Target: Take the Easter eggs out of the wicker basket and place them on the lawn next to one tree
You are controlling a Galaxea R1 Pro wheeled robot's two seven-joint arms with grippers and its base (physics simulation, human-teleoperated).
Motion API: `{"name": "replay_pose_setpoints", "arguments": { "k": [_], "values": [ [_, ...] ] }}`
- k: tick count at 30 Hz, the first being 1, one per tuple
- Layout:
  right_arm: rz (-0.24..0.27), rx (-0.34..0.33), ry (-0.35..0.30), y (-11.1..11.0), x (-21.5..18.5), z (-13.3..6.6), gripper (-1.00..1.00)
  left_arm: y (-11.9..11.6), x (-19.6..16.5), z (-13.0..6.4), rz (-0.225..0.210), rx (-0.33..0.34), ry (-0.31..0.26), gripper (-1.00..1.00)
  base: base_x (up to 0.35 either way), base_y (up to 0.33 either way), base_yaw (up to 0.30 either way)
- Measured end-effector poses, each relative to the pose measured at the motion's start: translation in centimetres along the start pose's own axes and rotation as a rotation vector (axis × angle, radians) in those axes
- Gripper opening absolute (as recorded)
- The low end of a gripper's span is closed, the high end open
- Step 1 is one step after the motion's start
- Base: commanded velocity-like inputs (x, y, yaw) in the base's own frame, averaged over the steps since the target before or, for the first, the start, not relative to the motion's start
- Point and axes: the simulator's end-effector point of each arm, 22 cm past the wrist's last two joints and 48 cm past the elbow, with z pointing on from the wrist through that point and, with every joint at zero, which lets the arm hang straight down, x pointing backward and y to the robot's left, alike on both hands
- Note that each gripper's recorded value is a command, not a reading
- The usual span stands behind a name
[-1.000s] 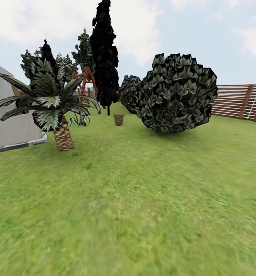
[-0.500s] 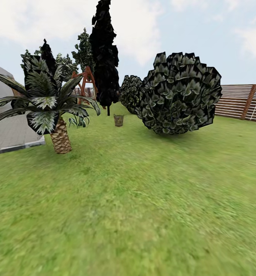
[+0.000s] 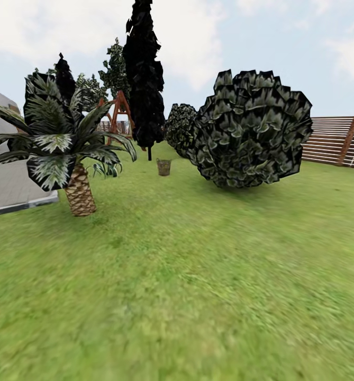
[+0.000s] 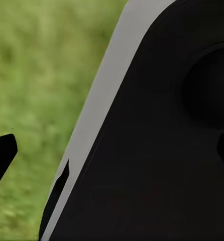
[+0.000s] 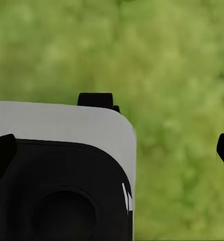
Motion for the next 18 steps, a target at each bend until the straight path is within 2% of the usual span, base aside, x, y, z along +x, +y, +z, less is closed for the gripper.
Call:
{"name": "replay_pose_setpoints", "arguments": {
  "k": [4, 13, 18],
  "values": [
    [0.0, 0.0, 0.0, 0.0, 0.0, 0.0, 1.0, 0.0, 0.0, 0.0, 0.0, 0.0, 0.0, 1.0, 0.325, 0.0, 0.143],
    [0.0, 0.0, 0.0, 0.01, -0.01, 0.0, 1.0, -0.01, 0.01, 0.0, 0.0, 0.0, 0.0, 1.0, 0.325, 0.0, 0.232],
    [0.0, 0.0, 0.0, -0.02, 0.0, 0.0, 1.0, -0.01, 0.0, 0.0, 0.001, 0.0, 0.0, 1.0, 0.325, 0.0, 0.064]
  ]
}}
